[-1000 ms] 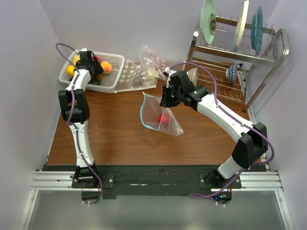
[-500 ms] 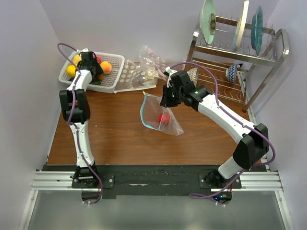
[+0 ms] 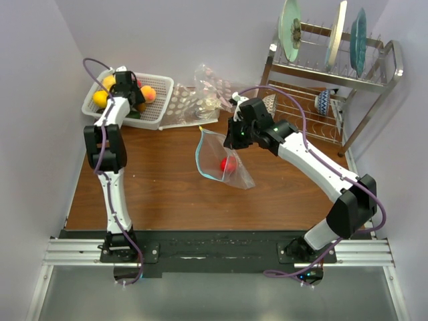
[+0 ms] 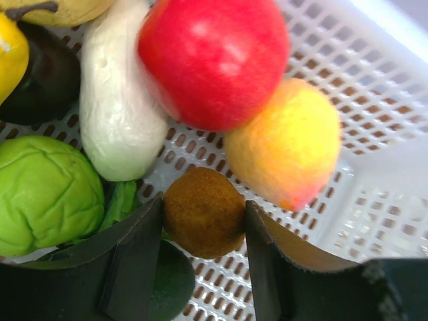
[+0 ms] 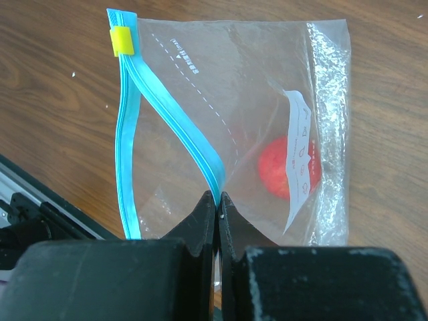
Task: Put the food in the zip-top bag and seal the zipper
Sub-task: Pick up the fake fruit from the bin, then place the fake fruit in the zipper food storage bag.
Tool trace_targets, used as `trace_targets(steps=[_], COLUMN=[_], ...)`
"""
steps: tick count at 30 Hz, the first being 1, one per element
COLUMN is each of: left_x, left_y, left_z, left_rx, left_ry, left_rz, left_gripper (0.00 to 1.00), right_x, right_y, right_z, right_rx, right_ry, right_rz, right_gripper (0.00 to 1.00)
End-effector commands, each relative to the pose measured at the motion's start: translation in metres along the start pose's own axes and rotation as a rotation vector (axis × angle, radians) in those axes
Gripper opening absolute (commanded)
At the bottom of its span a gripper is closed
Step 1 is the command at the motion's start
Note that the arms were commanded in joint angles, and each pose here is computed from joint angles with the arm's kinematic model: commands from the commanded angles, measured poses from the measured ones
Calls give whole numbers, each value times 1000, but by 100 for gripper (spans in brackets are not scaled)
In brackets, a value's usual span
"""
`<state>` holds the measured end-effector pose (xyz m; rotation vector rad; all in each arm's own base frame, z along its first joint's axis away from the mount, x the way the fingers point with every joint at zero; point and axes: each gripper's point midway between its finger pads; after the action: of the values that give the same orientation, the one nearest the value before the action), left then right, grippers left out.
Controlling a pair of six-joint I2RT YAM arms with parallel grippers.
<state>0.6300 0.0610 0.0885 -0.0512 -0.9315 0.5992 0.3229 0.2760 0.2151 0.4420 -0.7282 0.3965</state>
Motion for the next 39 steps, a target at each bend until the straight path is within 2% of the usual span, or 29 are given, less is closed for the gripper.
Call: trace_targets(steps=[1,8,13,17,20,27,31,39], left_x=[68,104,87,87,79,24,3,-74], left_y=[-55,-77,-118,-123,-134,-173,-180,-182], left_z=[65,126,182,221,249,329,377,411], left_rx=[-182,-284,-501,-549,-645,-904,-1013,-1062], left_ry=[-134,-175,-102,-123,-91,10,17,129], left_rz=[28,55,112,134,162,158,147,129], left_gripper=[41,40,40,41,41,41,41,41], right_x=[10,12,21,26,28,35,38,41], right_y=[0,0,3,5,4,2,3,4], right_z=[11,8,4,1,0,-3,-2,-1], right_rx=[-4,-8,0,3,-3,-12,-6,0], right_ry=[-39,-39,-44,-44,-45,-46,-48,-47], right_rz=[10,10,16,15,19,18,16,5], right_gripper=[0,0,0,0,0,0,0,0])
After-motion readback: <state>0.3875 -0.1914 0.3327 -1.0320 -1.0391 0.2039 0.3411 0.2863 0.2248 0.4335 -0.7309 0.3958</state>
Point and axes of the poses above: each gripper's point midway between its finger pads, its own z axis back along the fingers, its own y axis along the line the jaws close on, x = y × z, and after that the axes turned 9 degrees about z, right-handed
